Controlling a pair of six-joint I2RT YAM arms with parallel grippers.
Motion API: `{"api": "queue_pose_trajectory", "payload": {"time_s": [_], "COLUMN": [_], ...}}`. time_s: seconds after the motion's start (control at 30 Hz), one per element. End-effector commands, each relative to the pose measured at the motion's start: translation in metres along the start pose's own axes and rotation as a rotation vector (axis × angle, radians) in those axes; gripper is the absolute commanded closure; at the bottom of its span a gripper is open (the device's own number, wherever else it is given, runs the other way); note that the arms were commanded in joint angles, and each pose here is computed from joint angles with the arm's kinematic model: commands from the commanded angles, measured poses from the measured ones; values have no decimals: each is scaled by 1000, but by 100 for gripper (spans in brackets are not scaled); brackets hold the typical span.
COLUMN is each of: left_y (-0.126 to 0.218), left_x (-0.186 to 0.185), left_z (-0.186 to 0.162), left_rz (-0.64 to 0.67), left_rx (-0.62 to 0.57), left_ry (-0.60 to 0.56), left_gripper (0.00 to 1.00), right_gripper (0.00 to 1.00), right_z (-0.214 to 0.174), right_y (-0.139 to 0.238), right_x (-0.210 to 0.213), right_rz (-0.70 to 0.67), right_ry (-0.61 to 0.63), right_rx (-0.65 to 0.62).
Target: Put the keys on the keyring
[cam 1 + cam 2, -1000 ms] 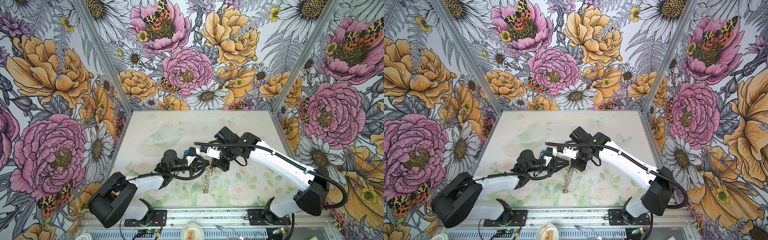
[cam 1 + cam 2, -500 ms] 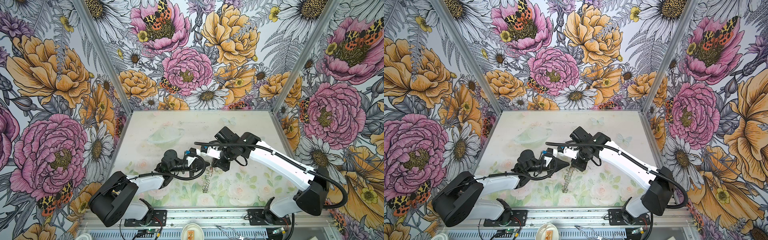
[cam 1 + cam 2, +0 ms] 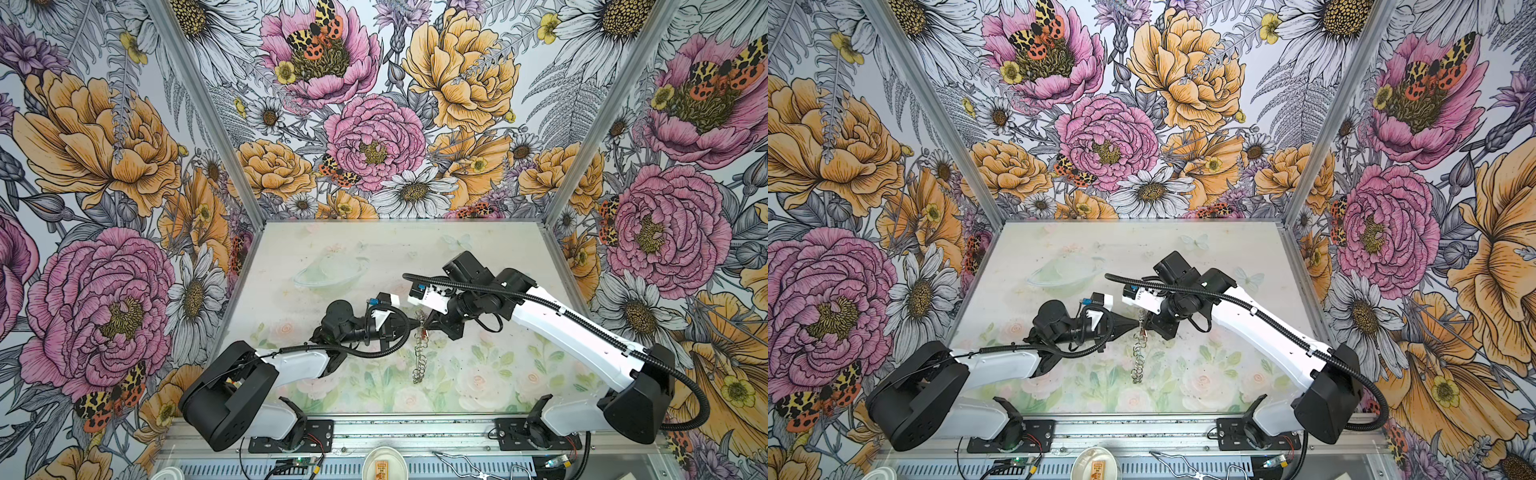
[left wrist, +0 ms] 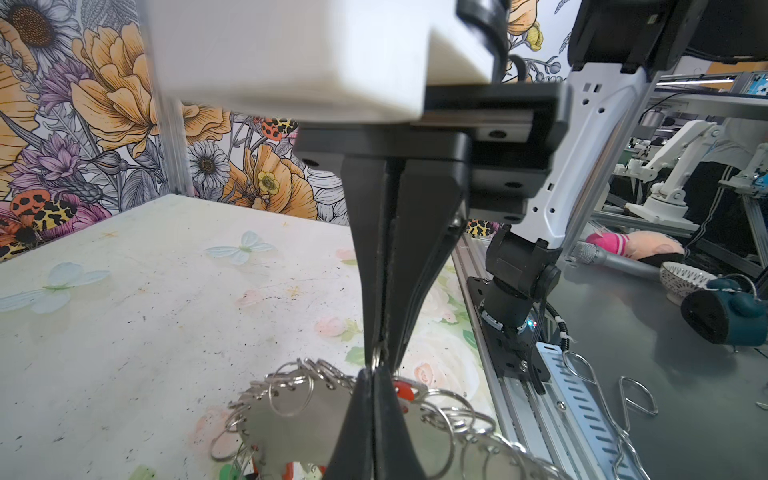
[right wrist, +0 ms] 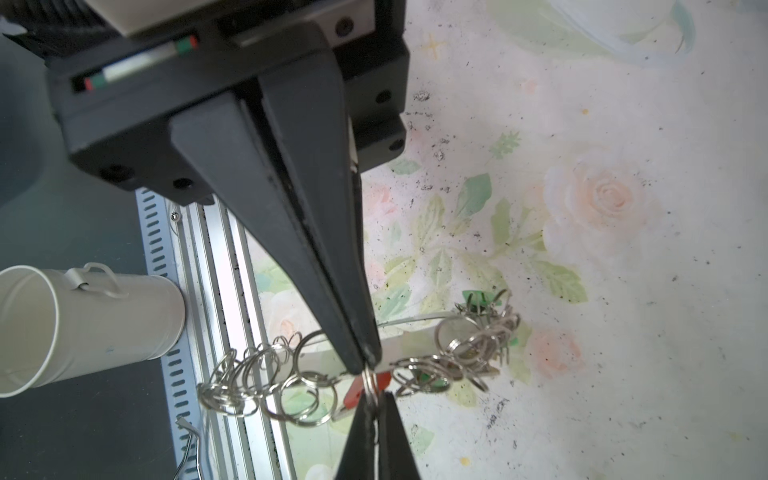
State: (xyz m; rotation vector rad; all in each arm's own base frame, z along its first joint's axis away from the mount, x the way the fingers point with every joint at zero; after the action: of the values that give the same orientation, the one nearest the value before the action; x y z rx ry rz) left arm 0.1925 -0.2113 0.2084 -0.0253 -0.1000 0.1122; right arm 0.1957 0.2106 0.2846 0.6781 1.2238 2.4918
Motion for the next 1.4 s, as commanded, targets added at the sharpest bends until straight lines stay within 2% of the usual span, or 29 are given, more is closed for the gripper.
{"api": "queue_pose_trajectory", "payload": {"time_s": [0.0, 0.17, 0.4, 0.5, 0.8, 1.37], "left_y": [0, -4, -3, -3, -3, -5], "left_x": [2, 3, 4, 4, 4, 6], "left_z": [8, 12, 10, 9, 9, 16], "left_rz": [57, 82, 110, 115, 115, 110], "left_rx": [-65, -88, -79, -78, -77, -112], "left_ry": [-4, -12, -14, -15, -20, -20], "left_gripper": [100, 100, 100, 100, 100, 100], "right_gripper": [100, 100, 84, 81, 81, 83], "right_z": [7, -1, -8, -10, -9, -5], "right_y": [6, 0, 4, 5, 10, 1], "right_x": [3, -4, -13, -17, -14, -17], "right_rz": [50, 26, -69, -114, -104, -77], "right_ry": [16, -8, -42, -60, -69, -85], "right_rx": [-115, -123, -147, -152, -219, -222]}}
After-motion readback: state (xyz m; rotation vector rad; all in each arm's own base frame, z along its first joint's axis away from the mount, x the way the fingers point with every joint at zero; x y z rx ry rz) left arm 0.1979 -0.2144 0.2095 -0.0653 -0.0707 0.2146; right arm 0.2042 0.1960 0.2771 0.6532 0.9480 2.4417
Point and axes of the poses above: each gripper's point midway between its finger pads, its own y axis back along the fingers, its own x axis along the line the jaws close on, z = x × y, the point moved 10 cm from there along y, back along the fingers, and after that the axes turned 13 degrees about -y, right-handed, at the moved point
